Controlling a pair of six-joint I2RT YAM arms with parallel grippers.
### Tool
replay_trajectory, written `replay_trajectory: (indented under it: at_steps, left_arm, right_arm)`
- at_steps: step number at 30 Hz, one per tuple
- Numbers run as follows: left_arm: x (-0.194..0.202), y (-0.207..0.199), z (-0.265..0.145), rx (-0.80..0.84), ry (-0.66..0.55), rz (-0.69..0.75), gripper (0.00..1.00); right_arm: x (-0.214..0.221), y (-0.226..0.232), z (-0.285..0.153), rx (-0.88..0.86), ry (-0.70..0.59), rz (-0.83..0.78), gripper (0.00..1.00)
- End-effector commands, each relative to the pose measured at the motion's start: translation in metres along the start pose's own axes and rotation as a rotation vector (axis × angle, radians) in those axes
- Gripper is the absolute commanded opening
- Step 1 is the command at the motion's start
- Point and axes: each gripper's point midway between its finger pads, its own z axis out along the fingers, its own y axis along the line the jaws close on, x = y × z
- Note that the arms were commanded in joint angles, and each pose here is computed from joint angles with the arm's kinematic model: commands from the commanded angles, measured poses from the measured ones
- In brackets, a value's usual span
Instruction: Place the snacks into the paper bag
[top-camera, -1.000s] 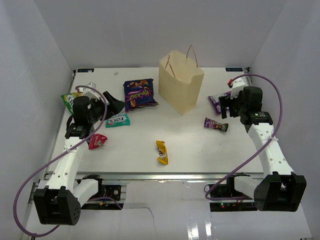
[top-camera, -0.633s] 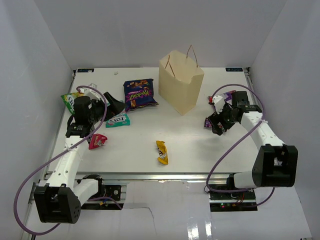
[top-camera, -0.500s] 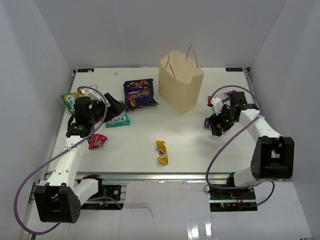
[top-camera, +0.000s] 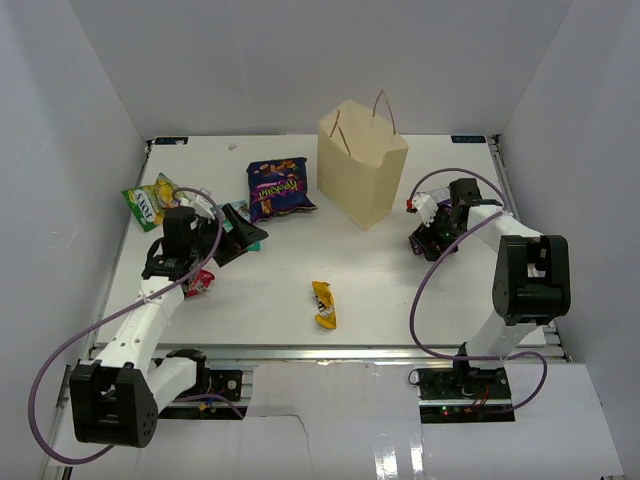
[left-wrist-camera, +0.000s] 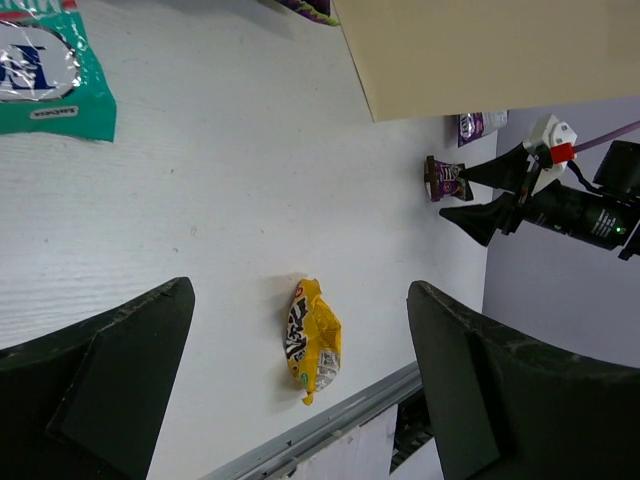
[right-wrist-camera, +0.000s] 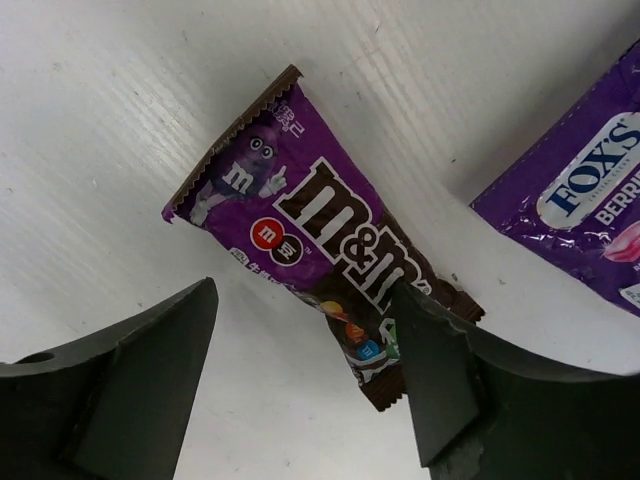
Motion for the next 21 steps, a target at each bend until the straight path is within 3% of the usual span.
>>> replay_trajectory:
  at_steps: [1, 2, 11, 14, 18, 21]
  left_arm:
    - [0.018, -0.018, 0.001, 0.052, 0.049, 0.009, 0.98]
    - [0.023, -0.02, 0.004, 0.052, 0.064, 0.006, 0.98]
    - [0.074, -0.044, 0.036, 0.028, 0.225, 0.039, 0.98]
    - [0.087, -0.045, 0.037, 0.0, 0.257, 0.041, 0.98]
    - [0.108, -0.041, 0.036, -0.044, 0.312, 0.055, 0.98]
    - [0.118, -0.037, 0.037, -0.061, 0.333, 0.053, 0.98]
  right_arm:
    - [-0.015, -0.014, -0.003, 0.024, -0.043, -0.127, 0.75]
    - [-0.009, -0.012, 0.005, -0.001, -0.023, -0.128, 0.66]
    - [0.004, 0.004, 0.013, -0.074, -0.002, -0.131, 0.28]
    - [-0.01, 0.024, -0.005, -0.131, -0.094, -0.158, 0.21]
    - [-0.046, 0.089, -0.056, -0.379, -0.312, -0.16, 0.18]
    - [-0.077, 0.103, -0.092, -0.4, -0.428, -0.186, 0.16]
